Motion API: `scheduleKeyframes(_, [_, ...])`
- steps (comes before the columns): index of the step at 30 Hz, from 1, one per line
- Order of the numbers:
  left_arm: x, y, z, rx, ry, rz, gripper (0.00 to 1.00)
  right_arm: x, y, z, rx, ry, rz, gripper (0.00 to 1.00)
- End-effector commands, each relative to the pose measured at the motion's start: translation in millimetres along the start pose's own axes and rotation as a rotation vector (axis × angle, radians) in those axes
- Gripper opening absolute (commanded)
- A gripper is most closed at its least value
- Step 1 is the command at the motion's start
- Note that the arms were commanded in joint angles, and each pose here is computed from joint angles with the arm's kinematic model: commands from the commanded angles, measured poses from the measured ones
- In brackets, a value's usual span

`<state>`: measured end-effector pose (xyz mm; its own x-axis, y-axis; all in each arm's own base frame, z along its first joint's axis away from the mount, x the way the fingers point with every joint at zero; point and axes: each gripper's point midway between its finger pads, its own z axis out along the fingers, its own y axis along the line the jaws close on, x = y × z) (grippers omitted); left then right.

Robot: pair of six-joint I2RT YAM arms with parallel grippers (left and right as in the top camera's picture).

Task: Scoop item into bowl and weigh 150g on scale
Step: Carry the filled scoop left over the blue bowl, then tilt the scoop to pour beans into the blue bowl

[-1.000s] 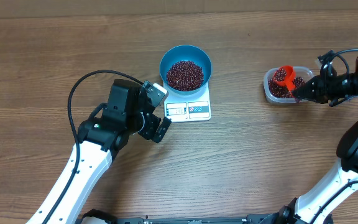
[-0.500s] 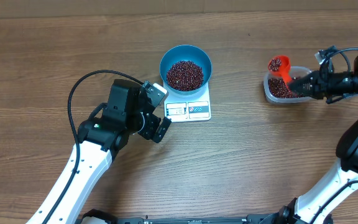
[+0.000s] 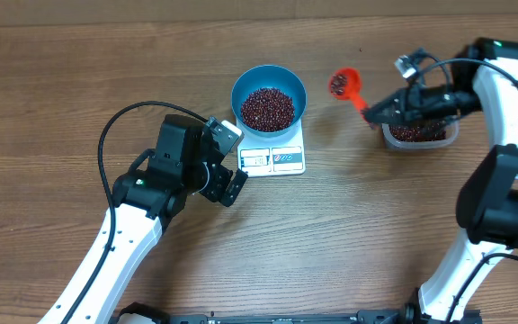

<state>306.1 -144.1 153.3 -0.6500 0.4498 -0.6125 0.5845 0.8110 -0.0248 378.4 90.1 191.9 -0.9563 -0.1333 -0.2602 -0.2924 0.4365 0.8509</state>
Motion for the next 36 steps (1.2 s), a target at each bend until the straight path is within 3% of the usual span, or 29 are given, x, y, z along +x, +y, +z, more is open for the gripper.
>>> scheduleKeyframes(1, [2, 2, 2, -0.007, 0.007, -0.015, 1.00, -14, 33, 10, -0.023, -0.006, -0.100, 0.04])
scheduleKeyframes(17, [2, 2, 2, -0.007, 0.007, -0.015, 1.00, -23, 29, 81, 0.317, 0.163, -0.110, 0.04])
scheduleKeyframes(36, [2, 2, 2, -0.007, 0.007, -0.015, 0.99, -37, 35, 104, 0.652, 0.194, -0.281, 0.04])
